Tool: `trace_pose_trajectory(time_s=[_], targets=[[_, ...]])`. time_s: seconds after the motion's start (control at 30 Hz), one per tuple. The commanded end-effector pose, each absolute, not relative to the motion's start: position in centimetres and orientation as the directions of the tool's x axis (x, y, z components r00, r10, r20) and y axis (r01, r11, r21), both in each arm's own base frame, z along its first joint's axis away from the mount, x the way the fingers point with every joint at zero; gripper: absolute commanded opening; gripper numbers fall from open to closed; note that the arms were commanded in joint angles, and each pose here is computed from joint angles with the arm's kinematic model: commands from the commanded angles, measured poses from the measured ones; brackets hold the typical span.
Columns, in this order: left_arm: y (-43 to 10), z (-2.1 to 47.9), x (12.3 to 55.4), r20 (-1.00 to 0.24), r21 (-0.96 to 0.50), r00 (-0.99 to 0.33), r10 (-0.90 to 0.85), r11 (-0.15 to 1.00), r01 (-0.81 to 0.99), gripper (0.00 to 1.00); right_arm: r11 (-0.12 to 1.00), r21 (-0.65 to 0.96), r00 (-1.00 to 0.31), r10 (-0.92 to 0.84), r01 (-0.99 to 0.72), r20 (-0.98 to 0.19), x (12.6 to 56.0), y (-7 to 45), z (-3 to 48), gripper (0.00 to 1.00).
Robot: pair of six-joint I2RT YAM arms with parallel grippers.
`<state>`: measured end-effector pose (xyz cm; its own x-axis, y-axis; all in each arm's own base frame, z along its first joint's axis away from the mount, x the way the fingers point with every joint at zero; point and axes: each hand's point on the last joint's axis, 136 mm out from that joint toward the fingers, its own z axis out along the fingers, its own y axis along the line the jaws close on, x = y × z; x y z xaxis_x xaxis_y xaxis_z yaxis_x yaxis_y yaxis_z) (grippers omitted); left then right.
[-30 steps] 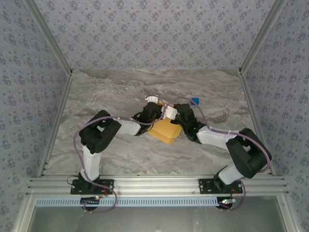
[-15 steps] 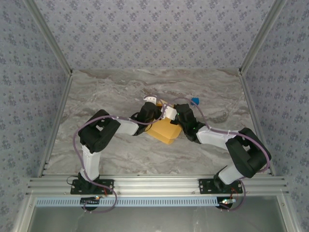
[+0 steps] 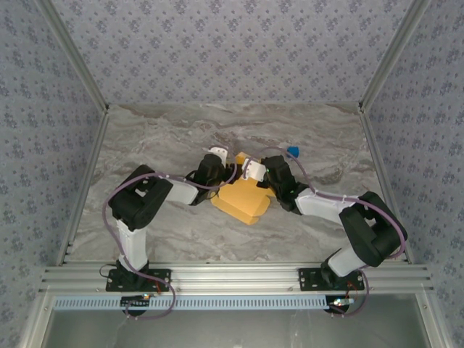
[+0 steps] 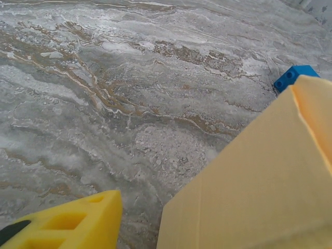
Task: Fold the paper box
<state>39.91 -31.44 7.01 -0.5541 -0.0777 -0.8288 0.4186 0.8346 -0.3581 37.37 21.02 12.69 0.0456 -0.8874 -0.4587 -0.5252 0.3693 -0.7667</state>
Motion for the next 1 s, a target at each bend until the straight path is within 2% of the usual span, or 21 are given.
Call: trace_pose_trajectory(time_s=[0.0, 0.13, 0.33, 0.67, 0.97], targets=[[-31.3, 9.7, 40.0, -0.863, -0.347, -0.5, -0.079, 0.812, 0.47, 0.56, 0.36, -0.773, 0.031, -0.898, -0.522, -0.439, 37.9, 20.6, 13.1, 0.0], [-31.1, 9.7, 39.7, -0.867, -0.333, -0.495, -0.059, 0.807, 0.487, 0.59, 0.36, -0.774, 0.034, -0.897, -0.521, -0.44, 38.0, 20.7, 13.4, 0.0], [-31.3, 9.4, 40.3, -0.869, -0.292, -0.495, -0.003, 0.811, 0.507, 0.57, 0.362, -0.773, 0.037, -0.895, -0.522, -0.444, 38.0, 20.8, 13.6, 0.0], [-32.6, 9.1, 41.8, -0.874, -0.269, -0.485, 0.025, 0.806, 0.526, 0.42, 0.351, -0.761, 0.046, -0.894, -0.546, -0.446, 37.6, 21.3, 12.9, 0.0], [-33.0, 8.8, 40.9, -0.893, -0.27, -0.45, 0.027, 0.767, 0.582, 0.38, 0.228, -0.841, 0.079, -0.95, -0.491, -0.303, 38.0, 20.8, 12.7, 0.0]])
